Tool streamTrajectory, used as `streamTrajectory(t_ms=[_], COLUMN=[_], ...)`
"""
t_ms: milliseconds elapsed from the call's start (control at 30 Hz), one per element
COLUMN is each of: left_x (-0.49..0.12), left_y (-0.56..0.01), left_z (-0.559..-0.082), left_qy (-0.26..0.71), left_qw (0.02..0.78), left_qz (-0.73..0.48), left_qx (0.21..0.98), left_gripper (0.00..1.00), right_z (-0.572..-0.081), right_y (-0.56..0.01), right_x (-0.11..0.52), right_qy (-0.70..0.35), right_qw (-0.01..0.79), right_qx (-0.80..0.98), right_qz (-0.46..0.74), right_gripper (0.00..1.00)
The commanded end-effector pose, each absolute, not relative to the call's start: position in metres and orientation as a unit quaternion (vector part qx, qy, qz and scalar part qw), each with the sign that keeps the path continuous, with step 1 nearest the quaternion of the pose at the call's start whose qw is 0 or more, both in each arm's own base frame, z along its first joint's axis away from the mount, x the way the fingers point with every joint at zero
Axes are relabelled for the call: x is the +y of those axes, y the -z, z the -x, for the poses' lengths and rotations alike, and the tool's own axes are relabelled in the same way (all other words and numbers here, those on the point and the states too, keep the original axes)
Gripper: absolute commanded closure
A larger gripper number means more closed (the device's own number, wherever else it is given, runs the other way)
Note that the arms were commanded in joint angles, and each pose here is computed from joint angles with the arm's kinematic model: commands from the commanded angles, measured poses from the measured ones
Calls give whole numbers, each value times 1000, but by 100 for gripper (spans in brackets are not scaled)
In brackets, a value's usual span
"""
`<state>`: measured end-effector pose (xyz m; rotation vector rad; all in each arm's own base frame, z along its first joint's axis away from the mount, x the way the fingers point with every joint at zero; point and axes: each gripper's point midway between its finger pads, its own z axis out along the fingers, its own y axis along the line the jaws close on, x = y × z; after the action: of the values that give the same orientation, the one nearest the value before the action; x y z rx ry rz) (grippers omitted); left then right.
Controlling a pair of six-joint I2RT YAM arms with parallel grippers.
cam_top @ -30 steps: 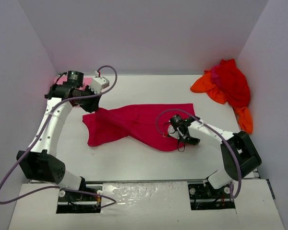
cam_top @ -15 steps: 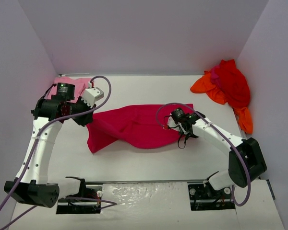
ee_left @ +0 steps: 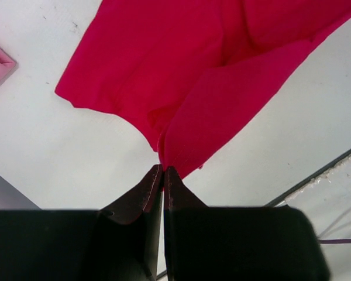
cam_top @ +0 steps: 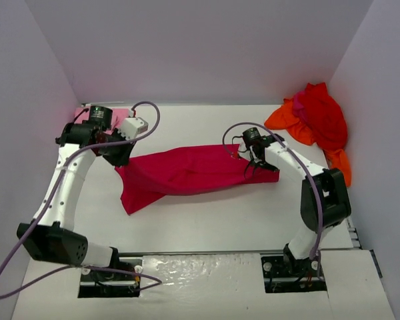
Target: Fold and stack the t-shirts
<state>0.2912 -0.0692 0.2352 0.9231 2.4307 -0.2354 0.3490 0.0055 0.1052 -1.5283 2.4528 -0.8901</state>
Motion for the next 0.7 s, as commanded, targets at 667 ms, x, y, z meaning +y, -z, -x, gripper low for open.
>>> streamTrajectory(t_ms=[667], left_x=[-16], left_y=[-247], left_z=[-470], left_qy=[46], left_qw=[315], left_qz=[-321], left_qx=[892], left_gripper=[100], right_z=[-466], right_y=[-107], right_x=[11], right_qy=[342], right_qw=[58], right_qx=[811], right_qz=[472], right_gripper=[100])
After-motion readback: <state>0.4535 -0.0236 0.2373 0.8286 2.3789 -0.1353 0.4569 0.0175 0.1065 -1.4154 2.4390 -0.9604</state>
